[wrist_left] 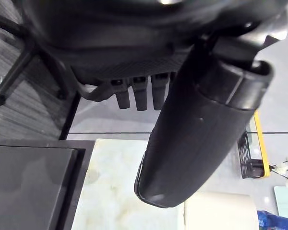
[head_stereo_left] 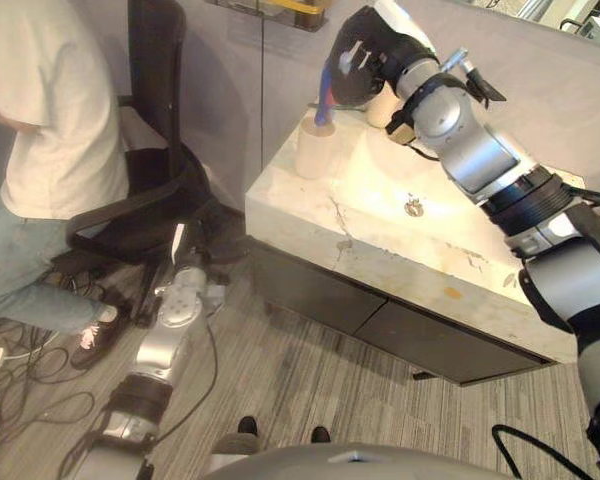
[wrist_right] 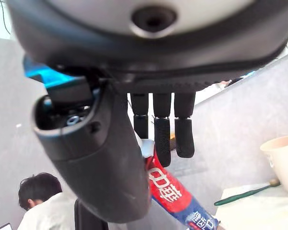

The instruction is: Organize the bathroom.

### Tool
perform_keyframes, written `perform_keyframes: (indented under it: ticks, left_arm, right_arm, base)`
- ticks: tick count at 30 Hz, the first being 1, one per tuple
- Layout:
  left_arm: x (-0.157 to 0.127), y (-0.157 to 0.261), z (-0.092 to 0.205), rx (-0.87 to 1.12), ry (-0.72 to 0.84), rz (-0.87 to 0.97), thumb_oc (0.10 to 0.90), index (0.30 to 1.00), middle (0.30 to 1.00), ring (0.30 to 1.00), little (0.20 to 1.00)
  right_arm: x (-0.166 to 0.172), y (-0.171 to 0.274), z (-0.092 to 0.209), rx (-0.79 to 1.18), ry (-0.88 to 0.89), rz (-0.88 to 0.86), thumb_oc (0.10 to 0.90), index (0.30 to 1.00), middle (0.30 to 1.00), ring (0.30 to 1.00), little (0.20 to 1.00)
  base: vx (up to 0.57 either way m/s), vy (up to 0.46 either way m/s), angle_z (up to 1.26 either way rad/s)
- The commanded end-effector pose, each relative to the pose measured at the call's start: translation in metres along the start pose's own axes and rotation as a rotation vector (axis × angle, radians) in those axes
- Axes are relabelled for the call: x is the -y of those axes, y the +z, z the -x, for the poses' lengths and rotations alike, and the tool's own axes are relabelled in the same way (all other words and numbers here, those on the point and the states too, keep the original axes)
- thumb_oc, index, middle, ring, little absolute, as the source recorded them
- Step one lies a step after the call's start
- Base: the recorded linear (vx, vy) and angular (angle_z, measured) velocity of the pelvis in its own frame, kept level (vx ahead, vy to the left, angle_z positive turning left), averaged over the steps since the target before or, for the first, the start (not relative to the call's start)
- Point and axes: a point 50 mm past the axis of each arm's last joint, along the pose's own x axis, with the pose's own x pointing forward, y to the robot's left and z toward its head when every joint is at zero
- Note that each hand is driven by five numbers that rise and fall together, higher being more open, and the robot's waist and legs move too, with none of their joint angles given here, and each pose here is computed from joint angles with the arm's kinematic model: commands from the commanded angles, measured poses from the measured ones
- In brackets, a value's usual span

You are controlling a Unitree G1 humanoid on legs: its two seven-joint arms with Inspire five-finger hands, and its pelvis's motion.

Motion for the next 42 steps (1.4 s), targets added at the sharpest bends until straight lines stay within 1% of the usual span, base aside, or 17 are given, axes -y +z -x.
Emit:
perform_keyframes:
  ticks: [1, 6, 15, 25, 34, 38, 41, 42]
  left_arm:
    - [0.021, 0.043, -0.015, 0.214, -0.063, -0.045, 0.8, 0.9, 0.9, 0.9, 0.9]
    - [0.017, 0.036, -0.014, 0.19, -0.064, -0.064, 0.8, 0.9, 0.9, 0.9, 0.9]
    - [0.02, 0.045, -0.016, 0.215, -0.049, -0.049, 0.8, 0.9, 0.9, 0.9, 0.9]
    - [0.024, 0.043, -0.017, 0.214, -0.052, -0.044, 0.8, 0.9, 0.9, 0.9, 0.9]
    - [0.018, 0.026, -0.013, 0.156, -0.04, -0.076, 0.8, 0.9, 0.9, 0.9, 0.9]
    - [0.013, 0.044, -0.018, 0.209, -0.008, -0.061, 0.8, 0.9, 0.9, 0.9, 0.9]
    - [0.02, 0.049, -0.023, 0.219, -0.006, -0.02, 0.8, 0.9, 0.9, 0.9, 0.9]
    - [0.027, 0.048, -0.022, 0.216, -0.037, -0.012, 0.8, 0.9, 0.9, 0.9, 0.9]
  right_arm:
    - [0.048, 0.028, -0.001, 0.105, -0.197, -0.034, 0.4, 0.3, 0.3, 0.3, 0.3]
    - [0.045, 0.023, -0.002, 0.085, -0.196, -0.054, 0.4, 0.3, 0.3, 0.3, 0.3]
    - [0.032, 0.029, -0.002, 0.115, -0.172, -0.073, 0.4, 0.3, 0.3, 0.3, 0.3]
    - [0.037, 0.038, 0.001, 0.164, -0.196, -0.076, 0.4, 0.3, 0.3, 0.3, 0.3]
    - [0.034, 0.044, 0.001, 0.183, -0.18, -0.106, 0.4, 0.3, 0.3, 0.3, 0.3]
    - [0.036, 0.048, 0.001, 0.217, -0.202, -0.096, 0.4, 0.3, 0.3, 0.3, 0.3]
    - [0.035, 0.054, 0.0, 0.221, -0.213, -0.079, 0.4, 0.3, 0.3, 0.3, 0.3]
    - [0.04, 0.048, 0.001, 0.186, -0.234, -0.06, 0.4, 0.3, 0.3, 0.3, 0.3]
  base:
    - [0.0, 0.0, 0.0]
    - [-0.02, -0.005, -0.01]
    - [-0.05, 0.011, -0.04]
    - [-0.01, 0.008, -0.01]
    - [0.01, -0.019, 0.0]
    - [-0.3, -0.158, -0.12]
    - [-0.19, -0.124, -0.07]
    - [-0.12, -0.101, 0.08]
